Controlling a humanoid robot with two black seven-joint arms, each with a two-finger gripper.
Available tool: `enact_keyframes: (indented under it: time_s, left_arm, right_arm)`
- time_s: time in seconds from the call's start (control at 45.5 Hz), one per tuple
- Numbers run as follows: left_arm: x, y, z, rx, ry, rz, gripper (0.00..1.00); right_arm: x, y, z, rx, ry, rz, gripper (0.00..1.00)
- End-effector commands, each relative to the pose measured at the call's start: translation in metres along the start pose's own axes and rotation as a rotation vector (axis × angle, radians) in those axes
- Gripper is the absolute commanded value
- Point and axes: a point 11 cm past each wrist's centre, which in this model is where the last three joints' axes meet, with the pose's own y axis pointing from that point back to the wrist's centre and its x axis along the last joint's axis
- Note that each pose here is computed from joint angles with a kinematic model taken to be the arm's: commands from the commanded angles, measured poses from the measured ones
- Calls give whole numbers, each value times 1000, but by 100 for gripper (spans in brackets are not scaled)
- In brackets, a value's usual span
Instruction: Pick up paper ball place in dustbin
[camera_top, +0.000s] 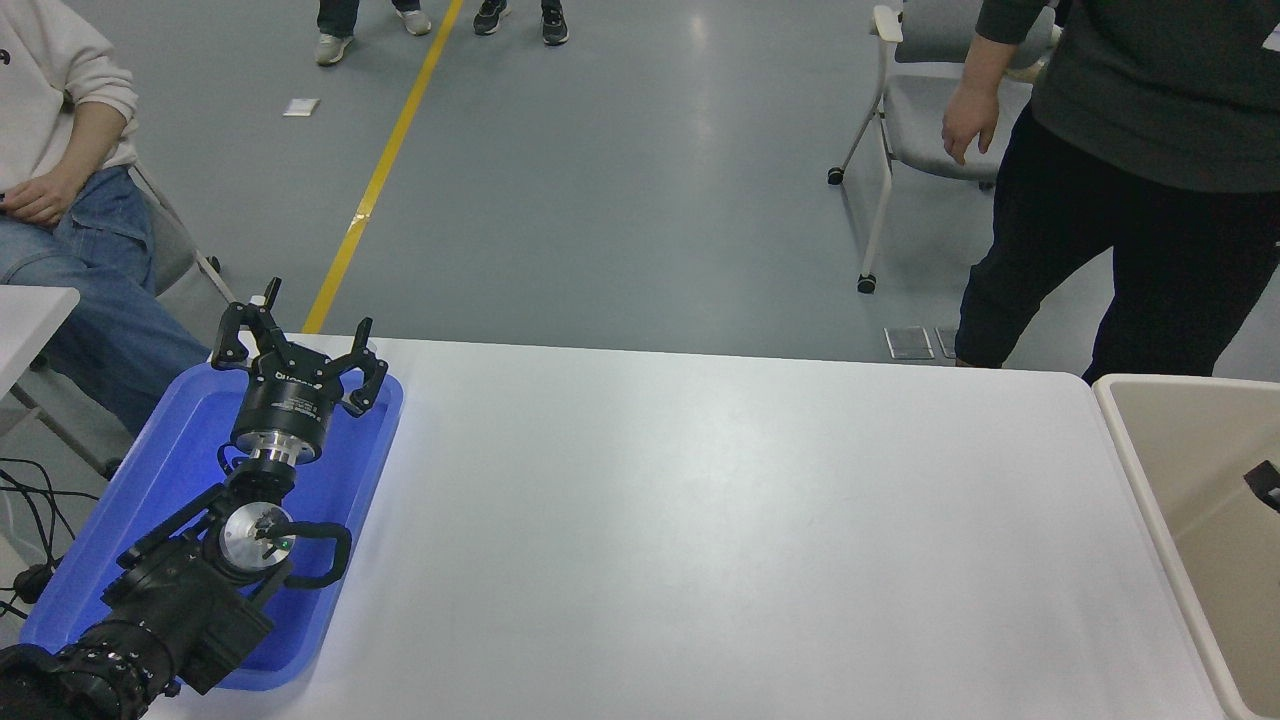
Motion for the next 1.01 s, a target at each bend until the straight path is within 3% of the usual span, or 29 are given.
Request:
enact_keyframes:
  time_s: [0.0,0.484,0.615,0.835,0.989]
  left_arm:
    - [0,0,0,1,-1,0,100]
    - [0,0,0,0,1,0,100]
    - [0,0,0,0,0,1,100]
    - [0,0,0,0,0,1,100]
    - [0,0,0,0,0,1,100]
  right_arm:
    - [37,-2,-36,60,-152,51,100]
    - [114,21,-157,412,-799,75,100]
    - [117,32,-182,487,-908,22,100]
    - [143,69,-234,747,-1264,-32,100]
    - [139,94,-259,869,-1360,-148,100]
